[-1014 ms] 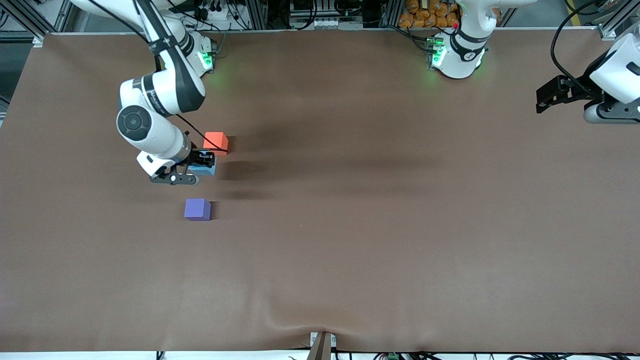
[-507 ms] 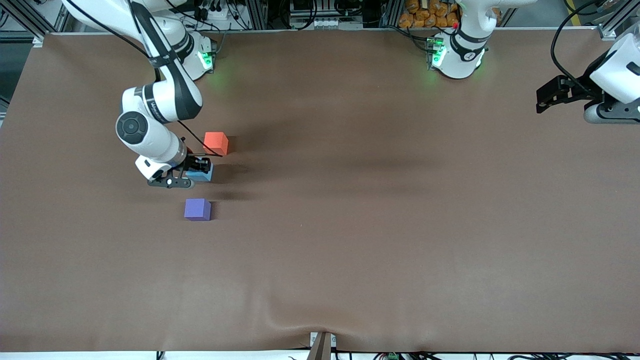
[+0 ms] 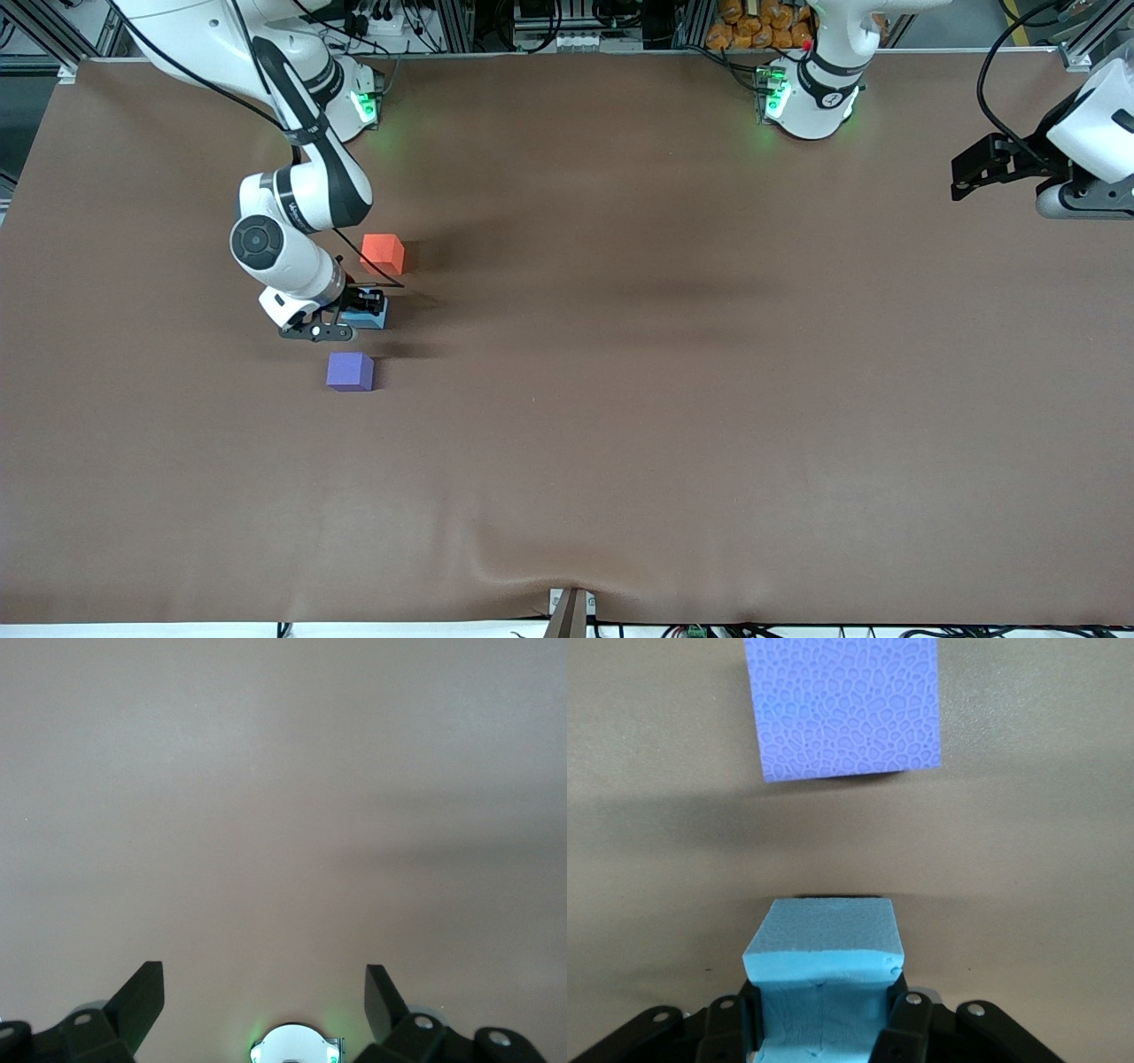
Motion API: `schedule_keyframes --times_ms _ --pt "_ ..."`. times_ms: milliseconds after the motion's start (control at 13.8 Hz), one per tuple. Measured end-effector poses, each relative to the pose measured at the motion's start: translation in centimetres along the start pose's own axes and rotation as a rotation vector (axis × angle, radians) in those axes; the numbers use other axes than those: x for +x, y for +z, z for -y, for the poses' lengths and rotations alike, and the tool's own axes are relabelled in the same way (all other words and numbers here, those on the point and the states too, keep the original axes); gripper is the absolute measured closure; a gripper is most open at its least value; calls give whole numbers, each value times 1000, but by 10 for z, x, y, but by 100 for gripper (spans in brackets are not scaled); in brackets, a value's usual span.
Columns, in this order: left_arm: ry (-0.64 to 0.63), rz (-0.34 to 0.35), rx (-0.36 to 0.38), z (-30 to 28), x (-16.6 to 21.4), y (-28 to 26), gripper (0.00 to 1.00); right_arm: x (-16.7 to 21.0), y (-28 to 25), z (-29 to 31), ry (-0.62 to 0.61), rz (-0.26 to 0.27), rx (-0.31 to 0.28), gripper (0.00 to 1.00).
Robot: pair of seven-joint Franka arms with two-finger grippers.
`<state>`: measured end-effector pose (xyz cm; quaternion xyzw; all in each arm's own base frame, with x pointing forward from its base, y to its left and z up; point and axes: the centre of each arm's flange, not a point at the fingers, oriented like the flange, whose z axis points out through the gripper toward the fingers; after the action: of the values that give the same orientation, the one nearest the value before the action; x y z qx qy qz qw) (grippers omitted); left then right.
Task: Place blue block between orange and purple blocks
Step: 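Lower the blue block between orange and purple blocks, open the right gripper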
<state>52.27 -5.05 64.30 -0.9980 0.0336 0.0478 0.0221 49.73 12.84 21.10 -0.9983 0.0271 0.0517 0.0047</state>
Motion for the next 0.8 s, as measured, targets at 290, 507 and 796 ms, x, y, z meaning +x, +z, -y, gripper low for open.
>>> schedule_keyframes --times_ms 290,507,796 --pt "-1 -1 0 0 0 0 0 0 7 4 -6 -7 2 48" --pt "-1 -1 0 0 0 0 0 0 9 5 -7 -6 2 48" --pt "15 -1 0 1 0 0 0 3 2 6 -7 20 -3 12"
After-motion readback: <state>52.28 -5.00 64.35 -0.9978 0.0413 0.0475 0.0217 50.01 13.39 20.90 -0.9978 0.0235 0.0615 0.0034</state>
